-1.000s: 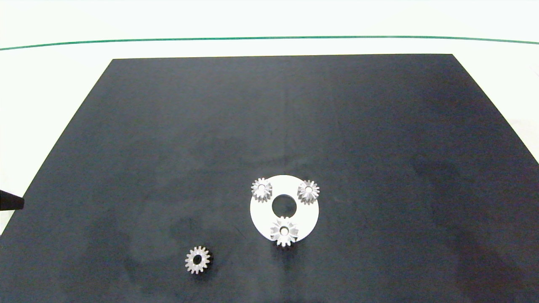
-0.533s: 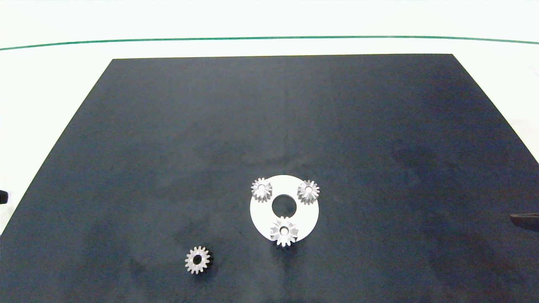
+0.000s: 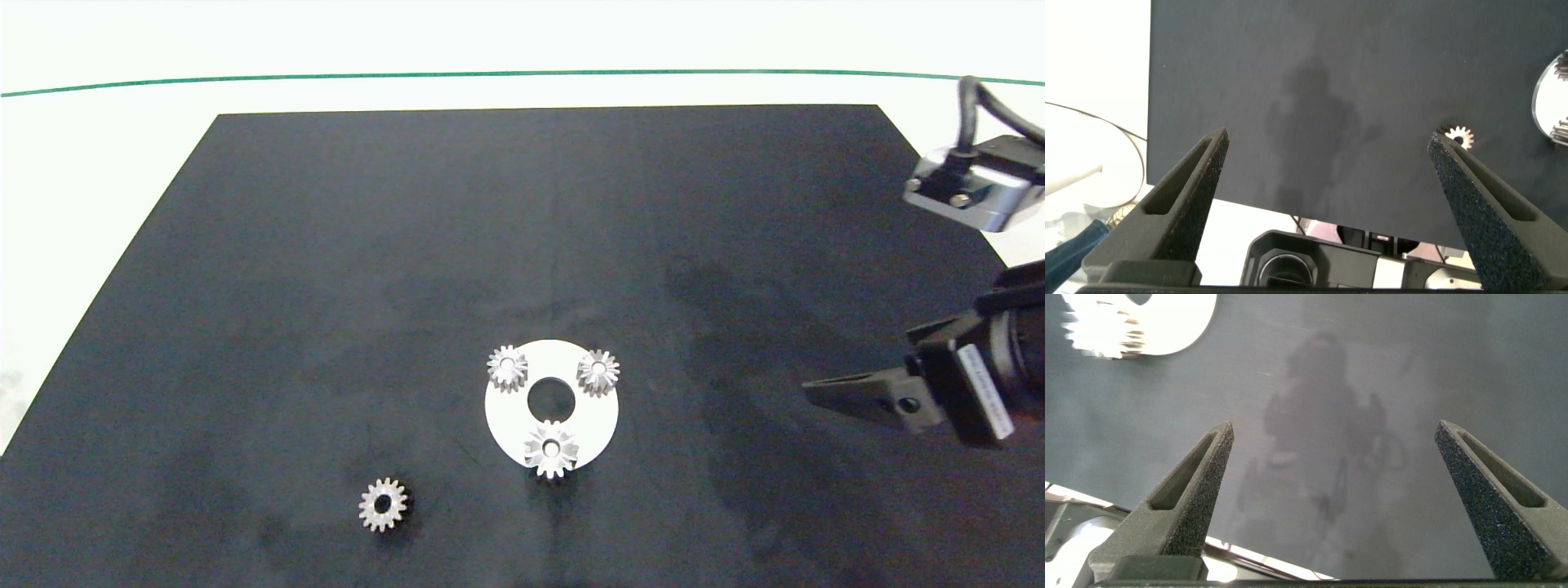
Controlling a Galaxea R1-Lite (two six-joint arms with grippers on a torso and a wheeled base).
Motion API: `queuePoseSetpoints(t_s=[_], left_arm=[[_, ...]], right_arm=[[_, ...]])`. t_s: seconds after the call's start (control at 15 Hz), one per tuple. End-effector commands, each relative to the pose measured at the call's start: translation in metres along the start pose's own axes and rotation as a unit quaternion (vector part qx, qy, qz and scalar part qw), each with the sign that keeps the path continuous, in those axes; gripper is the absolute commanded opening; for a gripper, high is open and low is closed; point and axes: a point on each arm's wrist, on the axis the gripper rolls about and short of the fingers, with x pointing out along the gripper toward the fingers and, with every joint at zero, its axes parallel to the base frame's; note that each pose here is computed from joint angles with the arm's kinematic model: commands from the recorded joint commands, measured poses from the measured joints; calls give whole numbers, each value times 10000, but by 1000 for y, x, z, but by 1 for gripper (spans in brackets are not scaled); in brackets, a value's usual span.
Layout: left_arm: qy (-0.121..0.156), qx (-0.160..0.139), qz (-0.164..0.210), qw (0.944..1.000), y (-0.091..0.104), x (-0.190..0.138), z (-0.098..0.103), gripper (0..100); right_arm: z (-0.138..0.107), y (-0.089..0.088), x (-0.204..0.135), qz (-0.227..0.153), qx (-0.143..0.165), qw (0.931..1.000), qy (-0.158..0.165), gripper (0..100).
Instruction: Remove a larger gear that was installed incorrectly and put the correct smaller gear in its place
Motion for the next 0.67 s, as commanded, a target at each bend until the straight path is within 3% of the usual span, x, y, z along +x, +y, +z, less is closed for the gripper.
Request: queuePoseSetpoints(t_s=[0.07,0.33,0.67], left_arm=[[-10,-9,2,10000,1,-2,-2,100],[-10,-9,2,10000,1,-2,-2,100],[4,-12,11,10000,1,-2,-2,100]], right_arm=[[19,50,33,12,-467,9987,227,100],[32,96,43,338,-950,9943,336,100],[47,129,39,370,-1411,9882,475,100]])
